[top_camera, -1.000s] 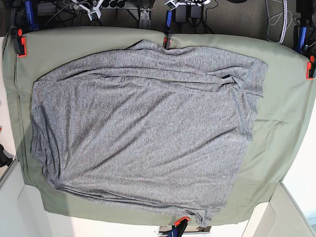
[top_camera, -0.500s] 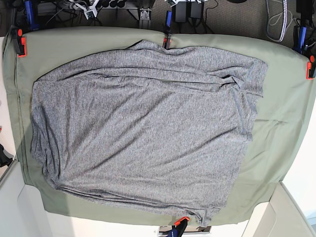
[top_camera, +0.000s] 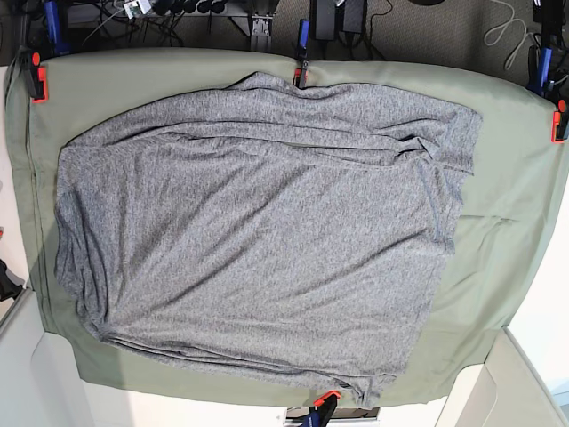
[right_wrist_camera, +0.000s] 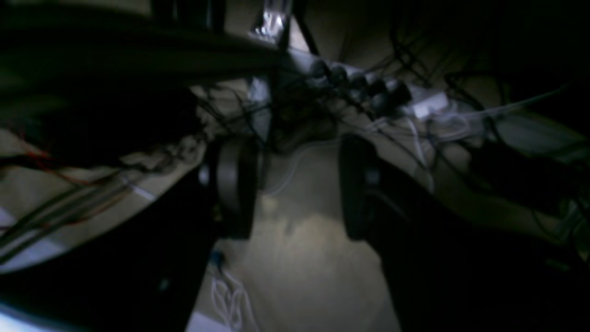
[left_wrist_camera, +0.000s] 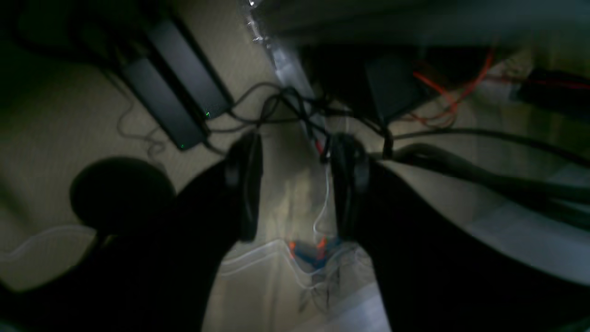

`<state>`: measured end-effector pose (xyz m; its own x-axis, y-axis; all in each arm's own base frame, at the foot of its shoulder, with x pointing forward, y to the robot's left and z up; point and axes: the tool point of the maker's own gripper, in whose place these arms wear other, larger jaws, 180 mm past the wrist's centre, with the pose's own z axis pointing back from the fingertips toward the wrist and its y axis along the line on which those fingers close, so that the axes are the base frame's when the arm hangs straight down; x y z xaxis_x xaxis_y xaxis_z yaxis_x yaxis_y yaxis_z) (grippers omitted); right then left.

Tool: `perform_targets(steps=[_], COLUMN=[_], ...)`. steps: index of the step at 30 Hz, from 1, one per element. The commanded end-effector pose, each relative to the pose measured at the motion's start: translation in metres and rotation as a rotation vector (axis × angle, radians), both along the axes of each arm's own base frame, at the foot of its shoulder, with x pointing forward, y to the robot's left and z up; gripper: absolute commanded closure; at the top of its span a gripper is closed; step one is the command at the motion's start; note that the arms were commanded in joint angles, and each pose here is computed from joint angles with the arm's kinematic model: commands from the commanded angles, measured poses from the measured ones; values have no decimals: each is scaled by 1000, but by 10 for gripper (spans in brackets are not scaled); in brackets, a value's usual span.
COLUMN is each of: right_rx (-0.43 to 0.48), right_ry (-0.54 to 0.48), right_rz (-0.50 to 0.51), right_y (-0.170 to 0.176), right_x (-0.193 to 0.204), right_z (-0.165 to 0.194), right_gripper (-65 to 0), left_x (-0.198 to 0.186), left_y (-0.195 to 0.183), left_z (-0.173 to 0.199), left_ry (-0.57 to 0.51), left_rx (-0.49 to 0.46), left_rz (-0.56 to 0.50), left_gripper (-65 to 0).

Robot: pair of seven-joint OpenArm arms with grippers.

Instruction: Fold the T-shirt properly

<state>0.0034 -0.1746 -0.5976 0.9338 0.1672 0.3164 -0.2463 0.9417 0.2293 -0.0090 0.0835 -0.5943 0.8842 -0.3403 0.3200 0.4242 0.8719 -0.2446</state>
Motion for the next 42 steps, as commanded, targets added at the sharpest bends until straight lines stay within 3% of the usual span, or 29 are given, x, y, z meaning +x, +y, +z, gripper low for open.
perform_targets(steps=[1,6,10,19,23,29,37,42], right_rx=[20,43,63,117,131,136,145,119], right_ry=[-45,-173,-267,-442,-542,-642,-689,-737], right_rz=[-4,13,0,-179,-201,-183,-179,-206], right_y=[-2,-2,0,-21,-27,-26,-26,-33], right_x=[5,20,38,102,131,165,207,227], right_z=[12,56,90,164,198,222,235,245], right_gripper=[-286,-286,-286,-286,-286,-286,-287,-287], left_x=[2,32,46,66,78,90,101,112], left_y=[2,12,20,30,37,48,71,88], left_z=[11,55,81,134,163,195,215,226], left_ry=[-32,-170,-249,-364,-421,-461,-514,-543], left_rx=[-16,-55,-48,-11,-6,18,80,75], left_rz=[17,85,77,69,95,69,11,57], left_gripper=[-271,-271,-271,-272,-272,-272,-272,-276])
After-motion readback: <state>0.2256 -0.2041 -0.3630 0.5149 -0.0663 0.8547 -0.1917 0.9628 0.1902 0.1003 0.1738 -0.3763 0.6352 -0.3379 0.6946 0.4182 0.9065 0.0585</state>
